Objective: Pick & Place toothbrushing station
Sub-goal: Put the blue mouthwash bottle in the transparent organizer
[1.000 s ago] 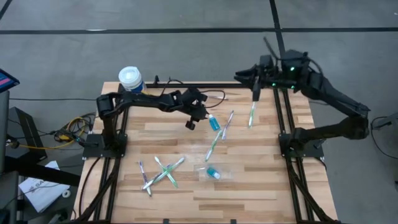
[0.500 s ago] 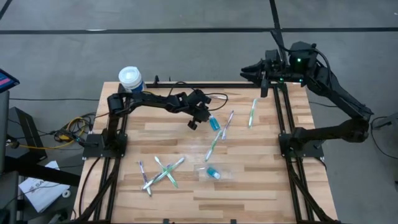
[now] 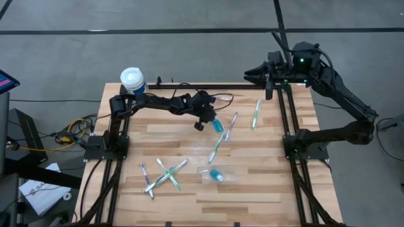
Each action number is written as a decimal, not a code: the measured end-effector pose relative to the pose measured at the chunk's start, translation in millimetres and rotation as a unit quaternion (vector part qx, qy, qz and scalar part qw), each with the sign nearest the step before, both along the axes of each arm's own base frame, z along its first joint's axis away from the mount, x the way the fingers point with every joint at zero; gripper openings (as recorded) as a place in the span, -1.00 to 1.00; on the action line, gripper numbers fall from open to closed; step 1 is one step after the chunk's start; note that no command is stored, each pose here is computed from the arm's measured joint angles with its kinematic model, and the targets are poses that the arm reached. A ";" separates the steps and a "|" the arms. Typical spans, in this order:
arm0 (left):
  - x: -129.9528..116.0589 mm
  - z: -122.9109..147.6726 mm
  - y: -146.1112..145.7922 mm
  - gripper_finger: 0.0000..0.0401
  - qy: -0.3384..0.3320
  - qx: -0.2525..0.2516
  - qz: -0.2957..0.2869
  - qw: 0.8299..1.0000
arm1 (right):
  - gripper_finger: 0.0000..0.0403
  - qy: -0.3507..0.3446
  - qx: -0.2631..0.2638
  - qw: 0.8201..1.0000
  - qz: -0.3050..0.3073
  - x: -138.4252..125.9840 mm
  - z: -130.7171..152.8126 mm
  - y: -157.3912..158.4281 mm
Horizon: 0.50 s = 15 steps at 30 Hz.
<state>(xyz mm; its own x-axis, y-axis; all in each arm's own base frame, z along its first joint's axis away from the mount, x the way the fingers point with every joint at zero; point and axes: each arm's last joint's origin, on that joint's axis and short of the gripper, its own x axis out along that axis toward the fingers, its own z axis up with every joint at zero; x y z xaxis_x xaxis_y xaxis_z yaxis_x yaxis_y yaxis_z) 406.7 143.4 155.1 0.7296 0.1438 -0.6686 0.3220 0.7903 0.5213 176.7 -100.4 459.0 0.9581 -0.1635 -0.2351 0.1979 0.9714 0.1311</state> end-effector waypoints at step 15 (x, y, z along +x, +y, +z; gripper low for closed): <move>-96.4 147.9 109.3 -0.53 -0.268 -0.232 0.354 0.865 | -0.54 0.174 0.109 0.975 -0.088 7.9 -52.8 -34.2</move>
